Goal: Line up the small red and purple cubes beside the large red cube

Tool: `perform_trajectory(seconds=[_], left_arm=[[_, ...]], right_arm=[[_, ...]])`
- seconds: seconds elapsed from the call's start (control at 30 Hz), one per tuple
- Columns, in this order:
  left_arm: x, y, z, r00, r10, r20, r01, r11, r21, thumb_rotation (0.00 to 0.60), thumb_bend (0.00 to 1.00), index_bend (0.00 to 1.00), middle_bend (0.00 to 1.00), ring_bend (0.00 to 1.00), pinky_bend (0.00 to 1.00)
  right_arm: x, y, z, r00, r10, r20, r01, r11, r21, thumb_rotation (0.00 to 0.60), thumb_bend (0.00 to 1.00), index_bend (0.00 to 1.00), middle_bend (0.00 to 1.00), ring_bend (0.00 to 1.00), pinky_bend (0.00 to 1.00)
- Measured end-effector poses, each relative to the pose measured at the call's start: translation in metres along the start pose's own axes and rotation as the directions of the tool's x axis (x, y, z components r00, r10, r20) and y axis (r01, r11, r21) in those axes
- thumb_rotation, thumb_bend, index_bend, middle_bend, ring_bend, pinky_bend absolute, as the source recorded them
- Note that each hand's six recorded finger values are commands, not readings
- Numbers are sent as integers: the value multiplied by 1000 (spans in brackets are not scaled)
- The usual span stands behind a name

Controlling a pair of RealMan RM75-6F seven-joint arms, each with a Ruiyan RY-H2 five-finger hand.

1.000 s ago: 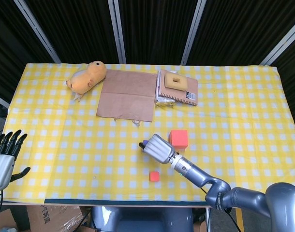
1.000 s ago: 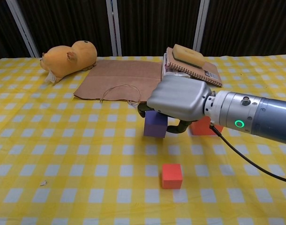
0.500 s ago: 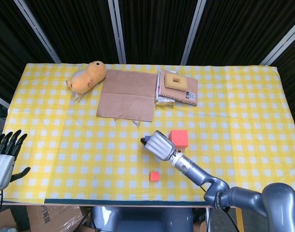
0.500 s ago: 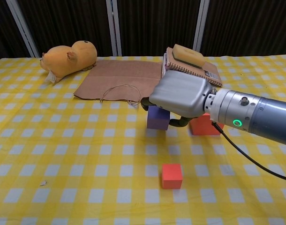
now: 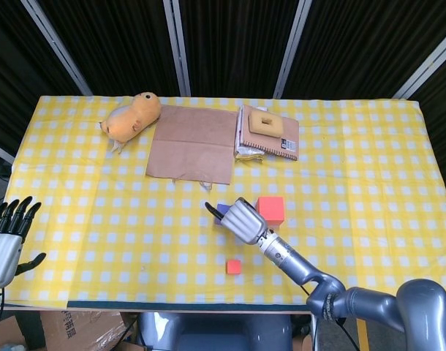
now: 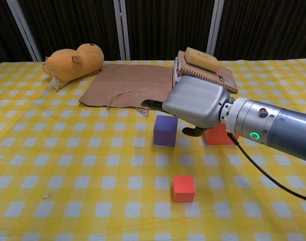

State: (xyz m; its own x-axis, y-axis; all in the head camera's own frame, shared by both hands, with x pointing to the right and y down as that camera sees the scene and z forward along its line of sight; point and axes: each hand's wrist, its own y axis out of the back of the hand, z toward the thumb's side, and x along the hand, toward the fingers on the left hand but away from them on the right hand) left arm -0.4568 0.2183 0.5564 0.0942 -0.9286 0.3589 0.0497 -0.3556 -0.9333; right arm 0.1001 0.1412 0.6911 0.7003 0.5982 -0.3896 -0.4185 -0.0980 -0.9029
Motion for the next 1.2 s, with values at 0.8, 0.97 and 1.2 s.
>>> perform_trajectory(seconds=[0.8,0.97,1.2], left_arm=[[0,0,0,1000,0,0,0,1000,0,600,20,0,0,0,0],[0,0,0,1000,0,0,0,1000,0,600,20,0,0,0,0],[0,0,0,1000,0,0,0,1000,0,600,20,0,0,0,0]], right_arm=[[24,4,1,918,371,137,-188,714,-675,600,385,189,841,895,798],[11,8,14,901,403,158,-154,640,-753,600,385,206,845,898,798],[-3,10,11,889,397,228,-76,619,-781,600,385,205,845,898,797]])
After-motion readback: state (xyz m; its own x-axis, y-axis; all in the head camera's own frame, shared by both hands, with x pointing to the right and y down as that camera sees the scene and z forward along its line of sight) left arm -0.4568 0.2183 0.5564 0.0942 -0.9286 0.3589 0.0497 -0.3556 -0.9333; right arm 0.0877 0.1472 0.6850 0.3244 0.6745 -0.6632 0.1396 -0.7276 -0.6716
